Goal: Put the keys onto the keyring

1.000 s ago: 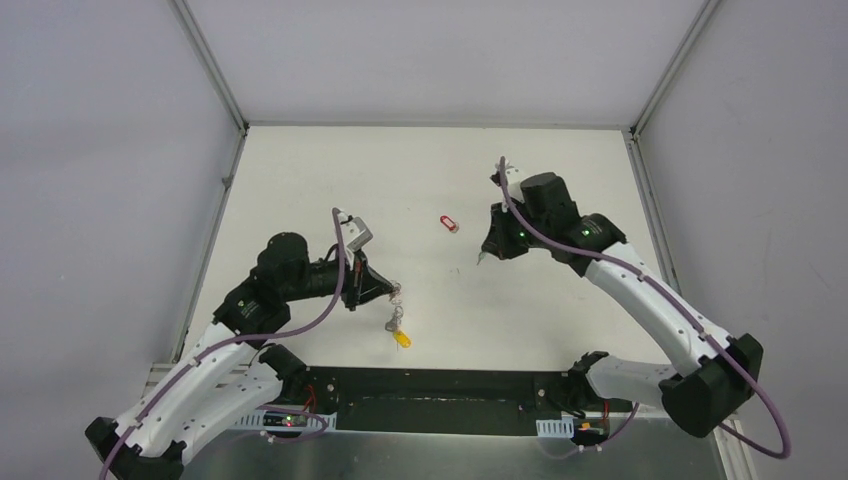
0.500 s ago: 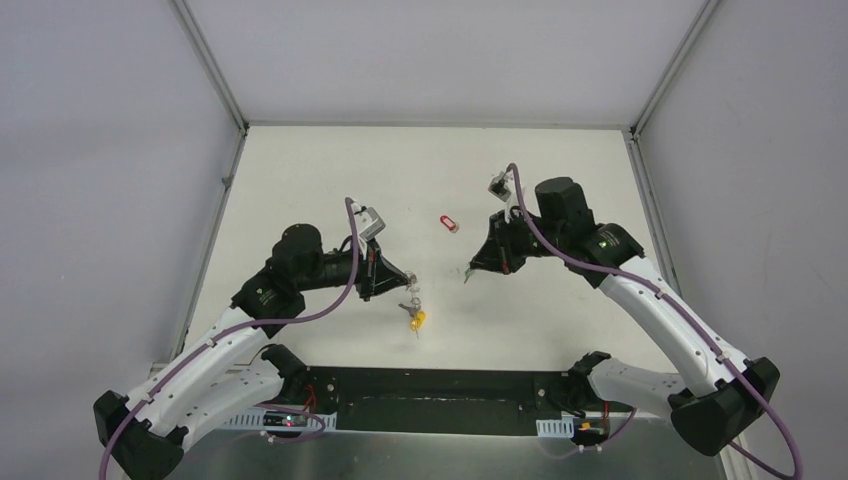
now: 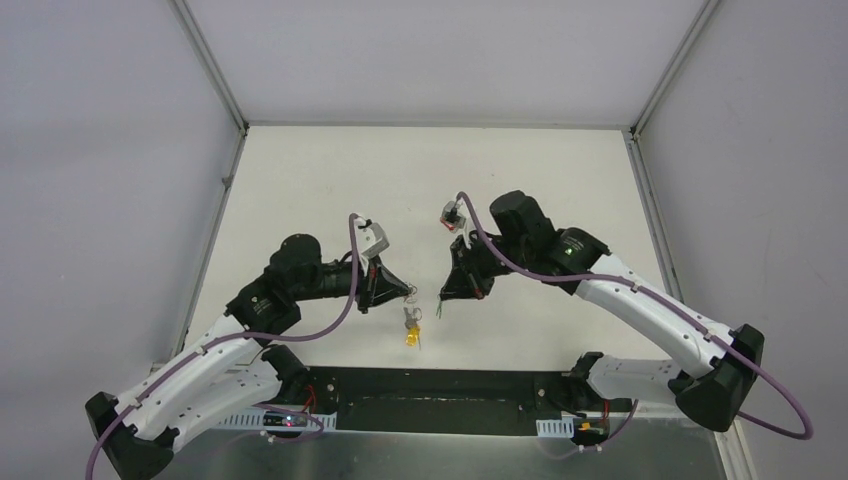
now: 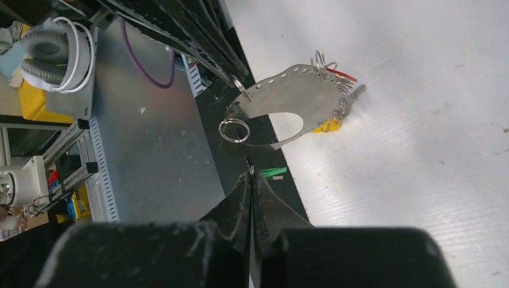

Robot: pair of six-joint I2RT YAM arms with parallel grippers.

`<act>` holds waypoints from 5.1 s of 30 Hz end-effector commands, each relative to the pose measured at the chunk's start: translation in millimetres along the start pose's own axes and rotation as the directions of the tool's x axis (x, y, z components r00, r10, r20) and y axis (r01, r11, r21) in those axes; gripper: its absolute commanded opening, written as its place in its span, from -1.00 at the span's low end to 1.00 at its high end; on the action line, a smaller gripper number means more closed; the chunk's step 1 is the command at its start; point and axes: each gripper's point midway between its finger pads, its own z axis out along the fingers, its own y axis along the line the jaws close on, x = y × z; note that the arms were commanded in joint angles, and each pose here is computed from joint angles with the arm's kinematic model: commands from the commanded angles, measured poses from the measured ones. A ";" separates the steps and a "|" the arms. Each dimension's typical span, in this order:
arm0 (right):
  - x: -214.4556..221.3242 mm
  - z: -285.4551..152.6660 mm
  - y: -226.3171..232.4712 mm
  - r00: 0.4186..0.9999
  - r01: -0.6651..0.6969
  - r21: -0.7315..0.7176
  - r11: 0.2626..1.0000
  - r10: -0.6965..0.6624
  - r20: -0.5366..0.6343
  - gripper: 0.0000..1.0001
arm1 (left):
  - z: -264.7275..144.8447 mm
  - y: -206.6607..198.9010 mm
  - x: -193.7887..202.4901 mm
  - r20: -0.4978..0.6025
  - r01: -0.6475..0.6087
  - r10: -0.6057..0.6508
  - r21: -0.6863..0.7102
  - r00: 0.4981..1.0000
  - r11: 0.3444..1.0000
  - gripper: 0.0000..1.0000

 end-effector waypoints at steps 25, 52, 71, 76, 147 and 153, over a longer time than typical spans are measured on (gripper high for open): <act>-40.5 29.0 53.3 0.944 0.331 0.052 0.942 -0.331 -0.020 -1.00 | -21.2 -23.7 -21.6 0.128 -0.368 0.357 0.075 0.925 0.927 -1.00; -54.2 37.4 38.9 0.929 0.369 0.229 0.901 -0.366 -0.060 -1.00 | -23.2 -27.7 -21.6 0.130 -0.323 0.311 0.085 0.942 0.943 -1.00; -50.3 27.8 10.6 0.958 0.280 0.395 0.875 -0.279 -0.061 -1.00 | -24.8 -28.2 -22.9 0.132 -0.321 0.309 0.081 0.942 0.944 -1.00; -42.6 29.9 7.3 0.962 0.269 0.396 0.878 -0.260 -0.079 -1.00 | -25.4 -28.6 -23.8 0.136 -0.325 0.313 0.080 0.940 0.942 -1.00; -61.3 37.5 30.9 0.957 0.257 0.289 0.922 -0.285 0.057 -1.00 | -30.0 -30.0 -22.9 0.147 -0.307 0.294 0.068 0.944 0.949 -1.00; -59.4 38.1 24.2 0.965 0.231 0.298 0.926 -0.258 0.052 -1.00 | -30.2 -30.3 -22.7 0.148 -0.307 0.295 0.069 0.944 0.949 -1.00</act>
